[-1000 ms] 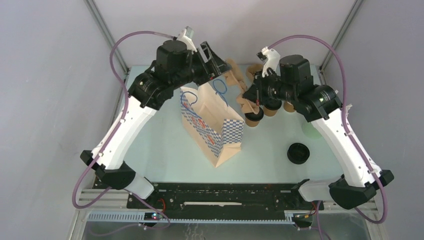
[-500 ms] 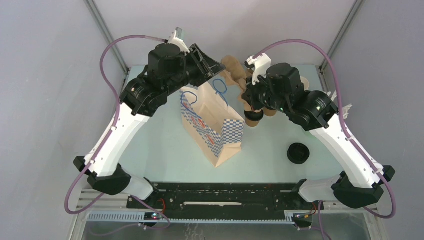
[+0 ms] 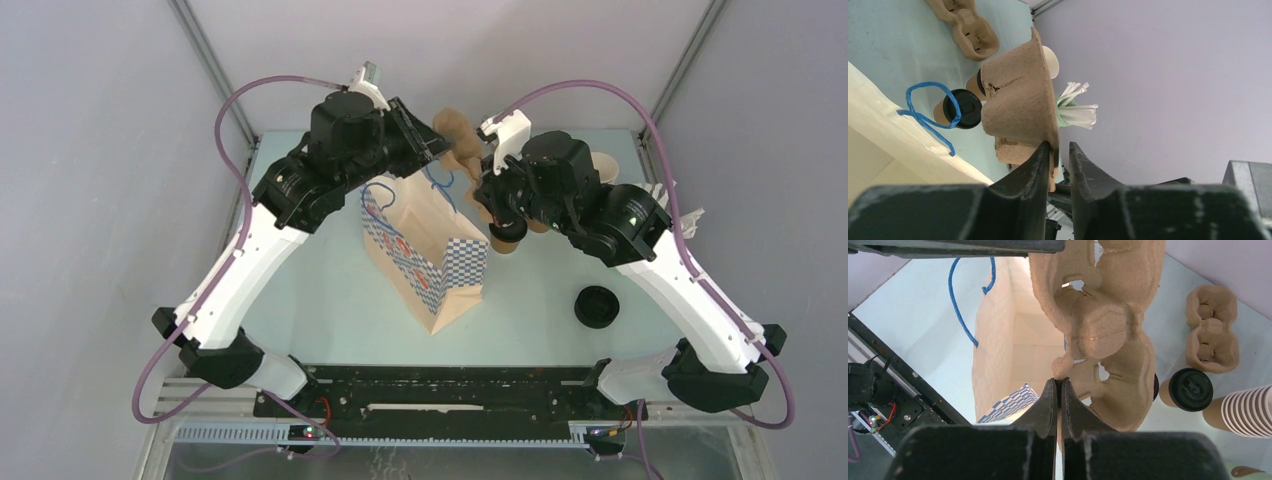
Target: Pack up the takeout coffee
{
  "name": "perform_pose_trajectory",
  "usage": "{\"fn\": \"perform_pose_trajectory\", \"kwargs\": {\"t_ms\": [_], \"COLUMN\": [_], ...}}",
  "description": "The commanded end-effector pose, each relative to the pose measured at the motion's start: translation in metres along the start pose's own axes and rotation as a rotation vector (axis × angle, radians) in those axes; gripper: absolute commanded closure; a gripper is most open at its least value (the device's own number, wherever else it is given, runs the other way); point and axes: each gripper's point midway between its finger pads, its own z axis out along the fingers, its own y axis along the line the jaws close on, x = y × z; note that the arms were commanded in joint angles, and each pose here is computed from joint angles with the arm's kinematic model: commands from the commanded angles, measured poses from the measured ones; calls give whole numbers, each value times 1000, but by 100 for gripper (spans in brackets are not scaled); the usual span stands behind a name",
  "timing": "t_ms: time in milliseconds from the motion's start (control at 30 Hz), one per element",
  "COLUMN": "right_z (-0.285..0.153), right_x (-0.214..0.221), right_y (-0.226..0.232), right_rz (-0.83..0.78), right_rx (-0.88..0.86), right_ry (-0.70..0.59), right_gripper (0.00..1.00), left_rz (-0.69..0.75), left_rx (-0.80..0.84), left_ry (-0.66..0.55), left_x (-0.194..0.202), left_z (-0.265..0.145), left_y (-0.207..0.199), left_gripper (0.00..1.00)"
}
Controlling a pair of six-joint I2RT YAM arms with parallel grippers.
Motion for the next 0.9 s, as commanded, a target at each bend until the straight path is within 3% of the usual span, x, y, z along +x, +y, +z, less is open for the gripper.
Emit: {"fn": "perform_pose_trajectory", "kwargs": {"t_ms": [0,100,133,300,367,467,533,633,867], "right_z": [-5,-4,-4,-17,-26,-46,-57,-69,-66], "right_x": [-13,-11,-10,-2,-1,-9,-19,-37,-51], "right_y": [7,12,13,6,-1,3,-6,-18,-17], "right_rz": [-23,-29,-29,-101,-106,-130,-108,73,699], "right_rx": [-12,-25,-28,-56,-71,-195,-157,-88,-81], "right_ry": [-37,-31,-30,-38,-58,-118,-169,-246,-284], "right_gripper": [100,100,96,36,26,22,15,9,1], "left_rz": [16,34,46,121,145,165,178,177,171], "left_rx": [39,38,38,101,133,145,157,186,263], "left_ry": [-7,4,3,31,48,63,58,34,-81], "left_x": [-1,2,1,3,5,6,6,4,-7], "left_z": [-1,-1,-2,-12,-16,-21,-24,-27,-35], "left_y": [-8,-6,-6,-13,-17,-17,-18,-20,-24], "left_gripper": [79,99,100,100,100,100,100,100,100]}}
